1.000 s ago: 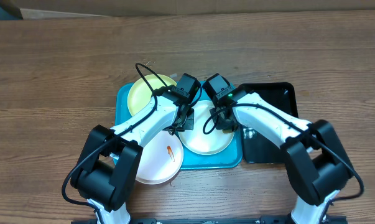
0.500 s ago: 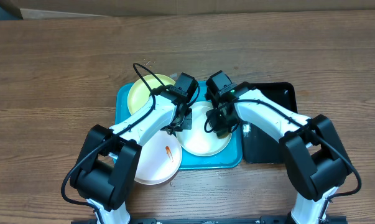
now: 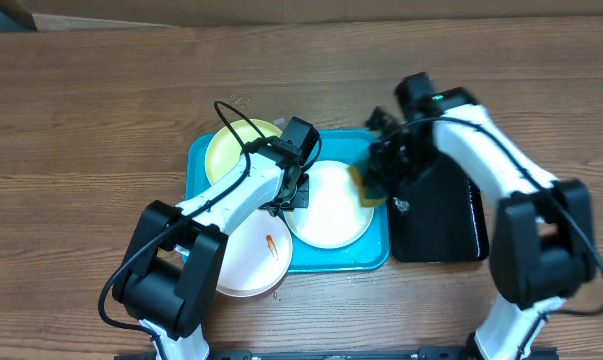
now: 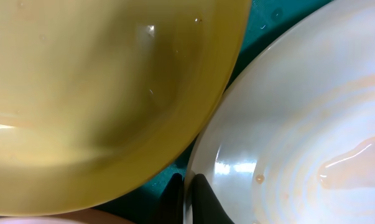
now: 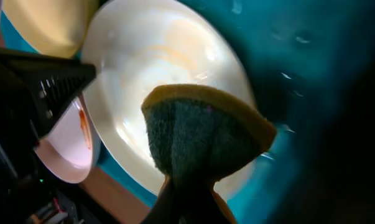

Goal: Clean dirty plates on tray and stack at the side
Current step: 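Return the sponge to the black tray and open the right gripper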

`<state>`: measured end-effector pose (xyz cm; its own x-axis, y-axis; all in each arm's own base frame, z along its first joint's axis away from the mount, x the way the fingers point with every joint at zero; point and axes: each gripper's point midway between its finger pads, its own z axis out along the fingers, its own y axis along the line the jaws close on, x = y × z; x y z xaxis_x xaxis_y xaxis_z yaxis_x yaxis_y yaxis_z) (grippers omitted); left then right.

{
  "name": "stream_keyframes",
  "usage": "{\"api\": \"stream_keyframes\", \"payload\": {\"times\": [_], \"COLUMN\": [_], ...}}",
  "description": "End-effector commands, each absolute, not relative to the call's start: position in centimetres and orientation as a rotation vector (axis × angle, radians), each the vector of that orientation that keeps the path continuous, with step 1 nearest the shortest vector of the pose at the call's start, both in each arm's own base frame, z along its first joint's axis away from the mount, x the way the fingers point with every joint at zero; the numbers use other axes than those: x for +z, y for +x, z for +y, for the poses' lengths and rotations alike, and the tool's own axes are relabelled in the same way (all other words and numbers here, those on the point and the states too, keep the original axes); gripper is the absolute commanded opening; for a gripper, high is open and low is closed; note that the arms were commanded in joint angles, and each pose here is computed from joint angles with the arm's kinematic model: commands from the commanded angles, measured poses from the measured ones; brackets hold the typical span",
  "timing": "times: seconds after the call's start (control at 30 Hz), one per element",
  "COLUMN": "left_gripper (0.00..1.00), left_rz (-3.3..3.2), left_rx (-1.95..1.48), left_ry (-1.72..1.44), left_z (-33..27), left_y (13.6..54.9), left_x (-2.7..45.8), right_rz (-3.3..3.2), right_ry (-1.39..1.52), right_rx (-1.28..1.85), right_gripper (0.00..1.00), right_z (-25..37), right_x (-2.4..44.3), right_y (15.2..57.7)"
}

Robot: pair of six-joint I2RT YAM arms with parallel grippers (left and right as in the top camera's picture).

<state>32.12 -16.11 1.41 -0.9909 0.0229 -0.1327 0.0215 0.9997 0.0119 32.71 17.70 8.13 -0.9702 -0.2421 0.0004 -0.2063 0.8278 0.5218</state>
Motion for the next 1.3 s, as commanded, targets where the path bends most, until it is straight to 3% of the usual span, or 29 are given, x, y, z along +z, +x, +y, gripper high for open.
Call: {"api": "stream_keyframes", "payload": {"times": [0.0,0.13,0.23,0.5,0.53,0.67,0.77,1.0,1.1,1.17,1.27], "left_gripper": [0.10,0.22,0.25,0.35,0.36,0.38,0.38,0.37,0.23,0.05,0.04], "left_rz": [3.030,3.023,3.023,3.003,3.003,3.003,3.004,3.019,3.035,3.041,3.045], "left_rx": [-0.003,-0.031,-0.041,-0.058,-0.058,-0.056,-0.056,-0.046,-0.035,-0.043,-0.081], "left_ry": [-0.007,-0.003,-0.003,-0.004,-0.004,-0.003,-0.003,-0.020,-0.035,-0.033,-0.008], "left_z": [-16.2,-16.6,-16.8,-17.0,-17.0,-17.0,-17.0,-16.9,-16.7,-16.8,-17.3], "left_y": [31.8,32.0,32.0,32.5,32.5,32.5,32.5,32.1,31.8,31.7,31.8], "left_x": [0.7,0.8,0.8,0.8,0.8,0.8,0.8,0.3,-0.3,-0.3,-0.1], "right_rz": [-3.107,-3.140,-3.170,-3.236,-3.240,-3.255,-3.273,-3.288,-3.284,-3.275,-3.248], "right_ry": [0.311,0.049,-0.136,-0.165,-0.167,-0.169,-0.179,-0.274,-0.373,-0.419,-0.501], "right_rx": [-0.610,-0.275,-0.049,0.032,0.040,0.041,0.007,-0.039,-0.052,-0.119,-0.261], "right_gripper": [0.04,0.04,0.04,0.04,0.07,0.44,0.60,0.69,0.74,0.76,0.77], "right_z": [12.7,7.1,3.9,2.8,2.7,2.6,3.0,2.5,1.4,1.0,0.3], "right_x": [11.3,9.9,8.6,4.0,3.5,2.7,3.2,6.5,6.9,7.1,7.5], "right_y": [33.9,33.9,34.4,34.7,34.7,34.7,35.4,37.0,37.3,37.5,37.6]}}
